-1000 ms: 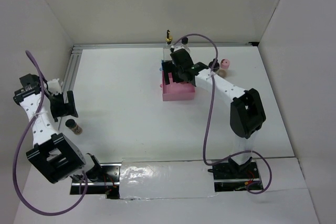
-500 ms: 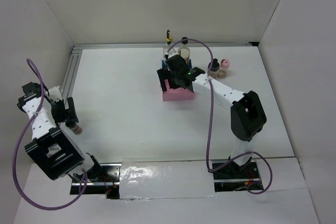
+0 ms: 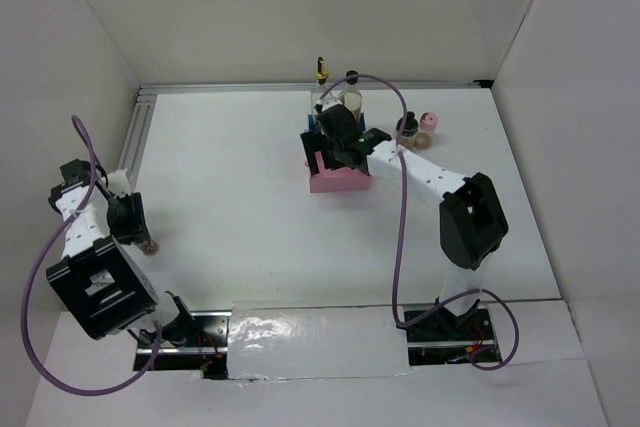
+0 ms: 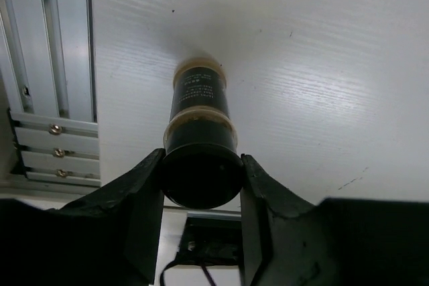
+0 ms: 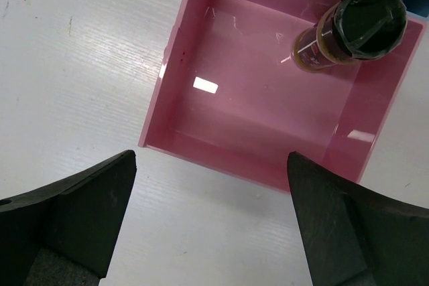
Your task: Organize the condiment bottles
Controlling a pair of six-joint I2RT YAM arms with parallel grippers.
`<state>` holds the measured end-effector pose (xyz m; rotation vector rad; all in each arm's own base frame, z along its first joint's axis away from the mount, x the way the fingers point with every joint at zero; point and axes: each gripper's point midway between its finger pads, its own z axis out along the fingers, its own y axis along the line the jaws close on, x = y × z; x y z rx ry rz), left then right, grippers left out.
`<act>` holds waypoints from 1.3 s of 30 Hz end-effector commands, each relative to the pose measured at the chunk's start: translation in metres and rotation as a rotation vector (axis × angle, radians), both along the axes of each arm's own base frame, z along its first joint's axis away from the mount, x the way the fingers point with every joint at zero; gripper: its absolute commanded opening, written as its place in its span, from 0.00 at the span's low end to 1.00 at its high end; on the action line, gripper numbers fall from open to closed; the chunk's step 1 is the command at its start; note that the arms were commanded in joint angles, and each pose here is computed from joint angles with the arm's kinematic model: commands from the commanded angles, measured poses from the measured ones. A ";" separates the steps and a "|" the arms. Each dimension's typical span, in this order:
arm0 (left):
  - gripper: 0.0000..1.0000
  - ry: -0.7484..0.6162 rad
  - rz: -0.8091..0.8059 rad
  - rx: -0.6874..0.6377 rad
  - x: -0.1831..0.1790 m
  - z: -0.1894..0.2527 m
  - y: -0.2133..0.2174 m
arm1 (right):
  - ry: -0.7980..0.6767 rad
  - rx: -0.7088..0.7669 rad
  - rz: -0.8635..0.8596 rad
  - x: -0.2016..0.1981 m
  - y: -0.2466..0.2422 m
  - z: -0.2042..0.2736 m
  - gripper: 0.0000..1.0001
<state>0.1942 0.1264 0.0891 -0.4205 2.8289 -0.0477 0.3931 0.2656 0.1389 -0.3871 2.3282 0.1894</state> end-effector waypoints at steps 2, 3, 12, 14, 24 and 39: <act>0.33 0.021 0.007 0.037 0.002 0.000 0.004 | -0.067 0.043 -0.023 0.011 -0.002 0.029 1.00; 0.27 0.015 0.001 0.043 0.003 0.002 0.004 | -0.073 0.048 -0.025 0.011 -0.002 0.032 1.00; 0.00 -0.125 -0.339 0.013 0.092 0.089 -0.060 | -0.164 0.094 -0.110 0.034 -0.039 0.072 1.00; 0.00 -0.205 -0.519 0.003 0.122 0.122 -0.106 | -0.209 0.074 -0.147 0.036 -0.056 0.089 1.00; 0.00 -0.417 -1.011 -0.032 0.219 0.170 -0.300 | -0.319 0.077 -0.322 0.024 -0.136 0.127 1.00; 0.00 -0.560 -1.199 0.078 0.261 0.121 -0.422 | -0.272 0.090 -0.406 -0.001 -0.182 0.101 1.00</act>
